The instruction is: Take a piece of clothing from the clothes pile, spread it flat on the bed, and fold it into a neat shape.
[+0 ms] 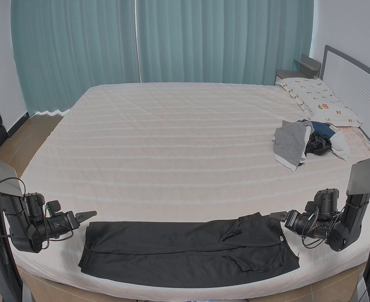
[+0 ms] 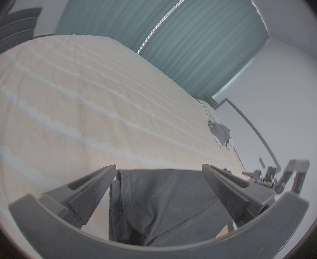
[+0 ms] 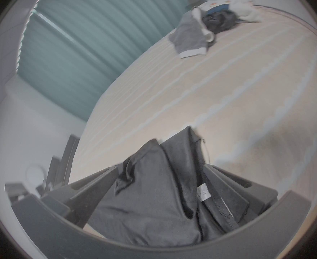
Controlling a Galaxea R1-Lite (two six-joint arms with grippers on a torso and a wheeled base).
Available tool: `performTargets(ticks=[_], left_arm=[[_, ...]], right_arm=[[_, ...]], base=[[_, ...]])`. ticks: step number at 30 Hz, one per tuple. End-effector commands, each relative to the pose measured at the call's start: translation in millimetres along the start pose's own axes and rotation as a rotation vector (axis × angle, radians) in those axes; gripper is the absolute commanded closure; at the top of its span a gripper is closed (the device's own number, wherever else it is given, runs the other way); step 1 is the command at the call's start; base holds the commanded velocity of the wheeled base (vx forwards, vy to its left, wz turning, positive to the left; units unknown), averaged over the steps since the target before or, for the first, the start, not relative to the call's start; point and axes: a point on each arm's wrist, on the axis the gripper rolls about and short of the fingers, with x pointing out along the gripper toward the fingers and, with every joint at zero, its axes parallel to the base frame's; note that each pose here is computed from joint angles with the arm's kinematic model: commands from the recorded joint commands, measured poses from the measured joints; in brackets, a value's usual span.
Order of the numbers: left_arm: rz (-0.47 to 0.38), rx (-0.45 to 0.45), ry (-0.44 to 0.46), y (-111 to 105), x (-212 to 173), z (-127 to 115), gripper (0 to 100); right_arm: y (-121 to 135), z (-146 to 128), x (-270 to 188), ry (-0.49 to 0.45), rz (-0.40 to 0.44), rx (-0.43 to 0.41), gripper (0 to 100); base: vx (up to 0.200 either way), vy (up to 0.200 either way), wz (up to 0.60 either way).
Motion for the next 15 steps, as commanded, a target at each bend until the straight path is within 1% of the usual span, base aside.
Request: performTargets(ticks=[1, 2, 3, 6, 7, 8, 9, 10, 11, 12, 15], left_arm=[[0.014, -0.005, -0.055, -15, 19, 21, 0], [0.060, -0.025, -0.022, -17, 27, 18, 0], [0.113, -0.035, -0.007, -19, 33, 19, 0], [0.289, -0.068, 0.031, -26, 52, 20, 0], [0.300, -0.072, 0.033, -27, 53, 20, 0], [0.395, -0.116, 0.036, -37, 59, 28, 0], [0.421, -0.143, 0.017, -43, 59, 36, 0], [0.428, -0.164, 0.009, -46, 57, 40, 0], [0.430, -0.205, 0.007, -54, 53, 49, 0], [0.434, -0.226, 0.021, -58, 49, 52, 0], [0.414, -0.230, 0.067, -60, 45, 51, 0]], right_arm=[[16, -12, 14, -0.056, -0.054, 0.104, 0], [16, -15, 17, -0.066, -0.068, 0.169, 0], [14, -18, 19, -0.065, -0.076, 0.197, 0], [9, -20, 24, -0.070, -0.080, 0.212, 0], [9, -20, 25, -0.070, -0.080, 0.212, 0], [10, -19, 25, -0.077, -0.078, 0.209, 0], [11, -19, 25, -0.077, -0.074, 0.207, 0], [12, -18, 25, -0.080, -0.069, 0.206, 0], [14, -17, 27, -0.086, -0.060, 0.200, 0], [15, -14, 29, -0.095, -0.048, 0.195, 0], [16, -7, 36, -0.106, -0.019, 0.188, 0]], base=[[0.000, 0.000, 0.00], [0.000, 0.000, 0.00], [0.000, 0.000, 0.00], [0.000, 0.000, 0.00], [0.000, 0.000, 0.00], [0.000, 0.000, 0.00], [0.000, 0.000, 0.00], [0.000, 0.000, 0.00], [0.000, 0.000, 0.00], [0.000, 0.000, 0.00], [0.000, 0.000, 0.00]])
